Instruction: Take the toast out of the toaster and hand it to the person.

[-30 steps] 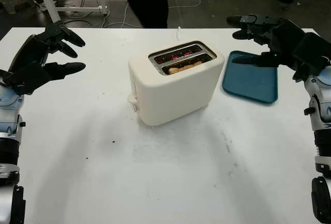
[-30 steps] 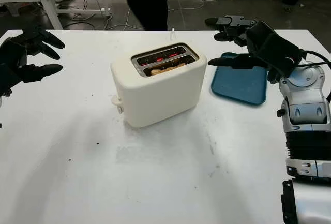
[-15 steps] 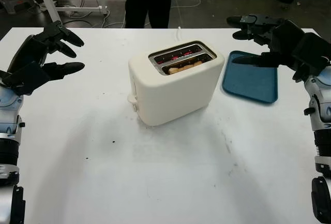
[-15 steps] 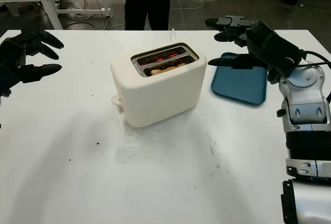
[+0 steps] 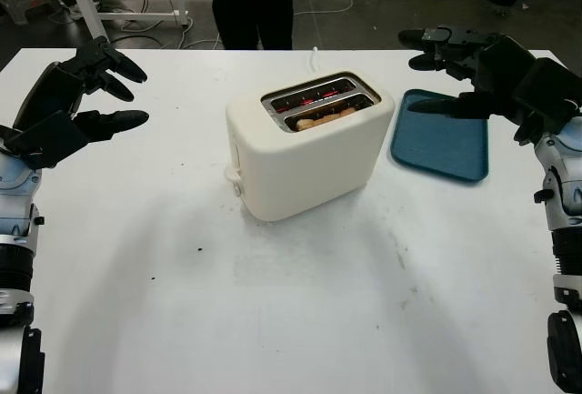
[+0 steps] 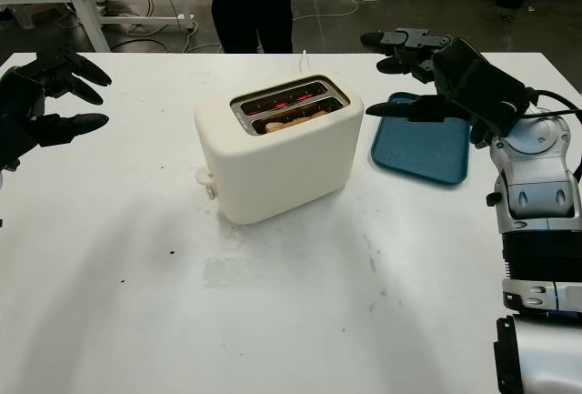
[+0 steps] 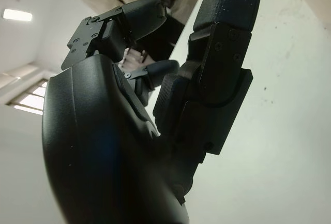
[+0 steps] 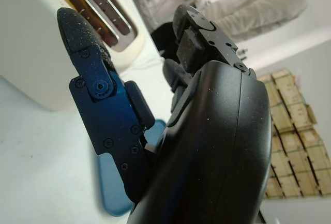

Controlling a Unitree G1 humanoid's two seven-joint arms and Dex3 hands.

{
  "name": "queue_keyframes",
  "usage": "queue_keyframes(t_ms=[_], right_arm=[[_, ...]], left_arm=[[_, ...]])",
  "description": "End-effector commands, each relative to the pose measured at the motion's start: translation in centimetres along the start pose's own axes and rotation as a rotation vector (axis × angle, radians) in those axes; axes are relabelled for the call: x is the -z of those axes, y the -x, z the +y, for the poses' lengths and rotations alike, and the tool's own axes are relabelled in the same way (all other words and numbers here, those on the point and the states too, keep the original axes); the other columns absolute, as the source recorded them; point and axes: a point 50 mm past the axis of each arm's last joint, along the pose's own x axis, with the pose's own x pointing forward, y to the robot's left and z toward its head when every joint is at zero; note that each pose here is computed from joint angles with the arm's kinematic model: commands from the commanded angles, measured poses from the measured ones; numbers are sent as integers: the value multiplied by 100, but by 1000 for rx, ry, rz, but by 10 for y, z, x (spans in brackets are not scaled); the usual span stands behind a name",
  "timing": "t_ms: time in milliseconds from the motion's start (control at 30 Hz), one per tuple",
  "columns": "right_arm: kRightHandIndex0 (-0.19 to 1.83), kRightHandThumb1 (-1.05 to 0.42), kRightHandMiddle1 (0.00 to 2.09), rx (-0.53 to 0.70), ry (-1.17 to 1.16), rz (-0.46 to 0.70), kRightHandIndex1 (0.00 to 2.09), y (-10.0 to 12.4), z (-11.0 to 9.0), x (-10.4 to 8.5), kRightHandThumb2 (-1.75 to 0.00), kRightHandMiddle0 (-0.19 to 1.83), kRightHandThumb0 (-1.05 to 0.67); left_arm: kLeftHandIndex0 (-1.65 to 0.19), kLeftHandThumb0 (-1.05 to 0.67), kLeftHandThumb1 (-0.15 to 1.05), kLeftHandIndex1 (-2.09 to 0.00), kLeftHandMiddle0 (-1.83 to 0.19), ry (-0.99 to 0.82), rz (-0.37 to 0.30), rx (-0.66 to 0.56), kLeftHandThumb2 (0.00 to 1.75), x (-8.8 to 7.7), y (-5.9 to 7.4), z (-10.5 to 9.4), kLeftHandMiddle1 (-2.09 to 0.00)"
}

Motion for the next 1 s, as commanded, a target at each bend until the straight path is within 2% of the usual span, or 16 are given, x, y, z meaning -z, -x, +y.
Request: queue_keyframes(t_ms=[0, 967], right_arm=[[0, -69, 1, -5, -3, -17, 86, -2, 2, -1, 0, 47, -68], [1, -69, 1, -6, -1, -16, 82, 0, 0, -1, 0, 47, -65]], left_arm=[[-20, -105, 92, -142, -24, 7, -5, 3, 11, 1, 0, -3, -151], [-20, -105, 92, -143, -25, -14, -15, 2, 13, -1, -2, -5, -151]])
